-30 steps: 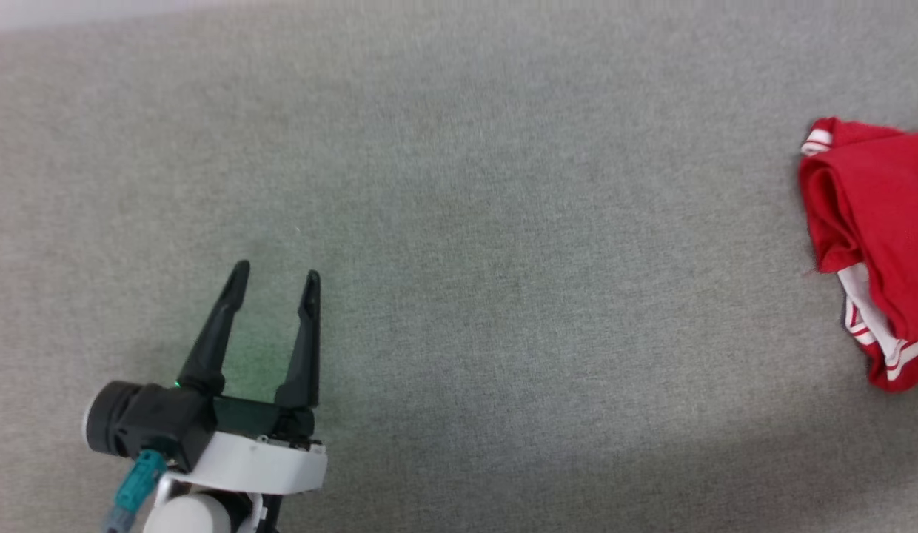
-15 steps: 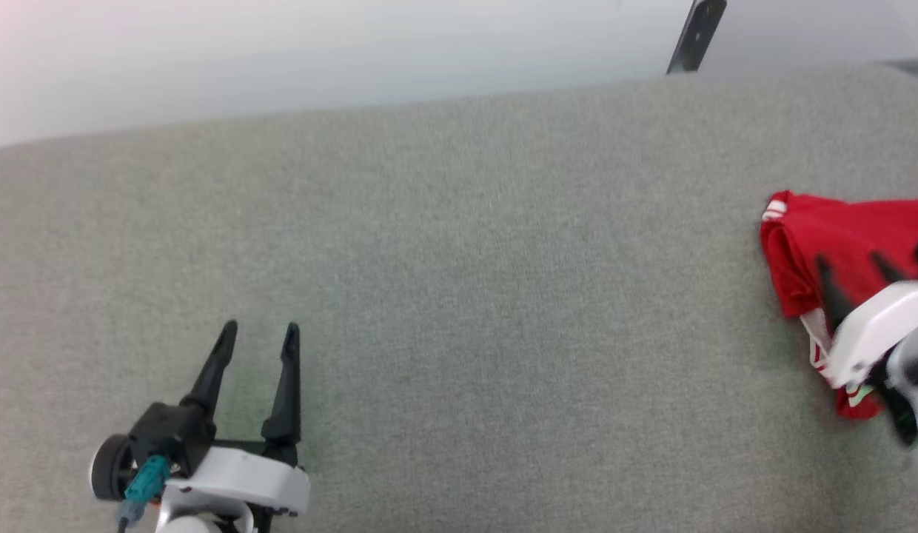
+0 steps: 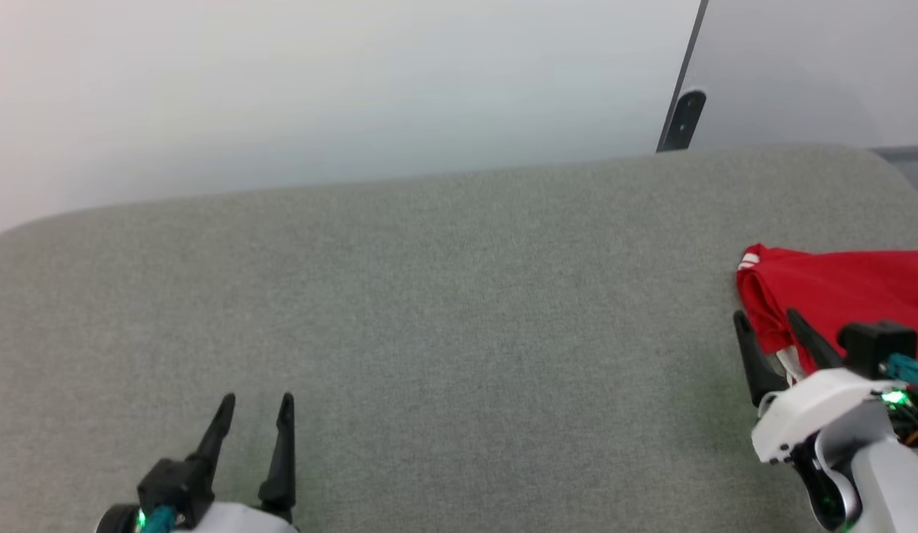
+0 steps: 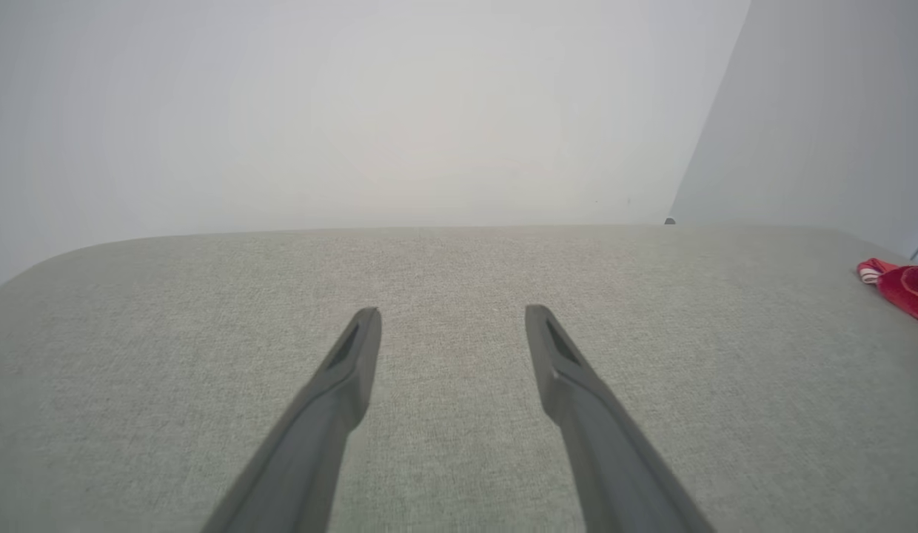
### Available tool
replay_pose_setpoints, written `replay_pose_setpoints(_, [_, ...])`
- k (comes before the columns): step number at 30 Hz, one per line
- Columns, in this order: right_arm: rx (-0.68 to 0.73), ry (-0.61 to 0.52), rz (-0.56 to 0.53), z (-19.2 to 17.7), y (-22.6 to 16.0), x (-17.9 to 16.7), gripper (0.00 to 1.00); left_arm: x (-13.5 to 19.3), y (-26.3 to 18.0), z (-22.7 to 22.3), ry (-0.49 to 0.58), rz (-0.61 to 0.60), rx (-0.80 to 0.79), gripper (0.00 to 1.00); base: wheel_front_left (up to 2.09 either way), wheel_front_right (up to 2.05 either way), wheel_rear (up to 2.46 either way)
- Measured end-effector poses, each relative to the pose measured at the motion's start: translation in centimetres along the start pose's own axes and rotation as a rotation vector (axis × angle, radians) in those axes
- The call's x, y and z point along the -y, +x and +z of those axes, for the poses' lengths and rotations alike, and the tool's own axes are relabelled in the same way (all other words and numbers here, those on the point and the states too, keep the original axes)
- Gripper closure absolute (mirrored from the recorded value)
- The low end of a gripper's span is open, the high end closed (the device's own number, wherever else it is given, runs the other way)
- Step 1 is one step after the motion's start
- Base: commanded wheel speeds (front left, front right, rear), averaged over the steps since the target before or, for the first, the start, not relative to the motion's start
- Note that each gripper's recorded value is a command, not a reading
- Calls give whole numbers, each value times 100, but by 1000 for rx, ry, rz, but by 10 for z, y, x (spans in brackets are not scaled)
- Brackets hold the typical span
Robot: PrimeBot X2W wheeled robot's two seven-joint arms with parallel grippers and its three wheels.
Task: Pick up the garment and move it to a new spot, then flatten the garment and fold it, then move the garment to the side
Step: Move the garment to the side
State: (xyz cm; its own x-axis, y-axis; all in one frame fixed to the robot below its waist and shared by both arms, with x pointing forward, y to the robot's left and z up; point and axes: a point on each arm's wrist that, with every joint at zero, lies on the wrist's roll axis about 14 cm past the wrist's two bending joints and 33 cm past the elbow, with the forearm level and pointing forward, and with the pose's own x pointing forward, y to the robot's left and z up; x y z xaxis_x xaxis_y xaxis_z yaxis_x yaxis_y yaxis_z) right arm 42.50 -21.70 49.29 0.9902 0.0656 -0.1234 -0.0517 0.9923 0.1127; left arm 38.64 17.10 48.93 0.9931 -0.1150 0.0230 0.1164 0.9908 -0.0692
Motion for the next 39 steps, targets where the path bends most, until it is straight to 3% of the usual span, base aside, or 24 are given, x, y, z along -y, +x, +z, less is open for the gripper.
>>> replay_pose_setpoints(9, [76,18,-11,19,-35,-4,0,-9,-35,9,1,42,28,0,0,0,0])
replay_pose_setpoints(21, [26,45,-31,7,-77,-10,0,-24,-80,8,-11,119,23,0,0,0,0])
replay_pose_setpoints(39, [-3,55,-64,4,-91,-7,0,-20,-84,11,-5,114,25,0,0,0,0])
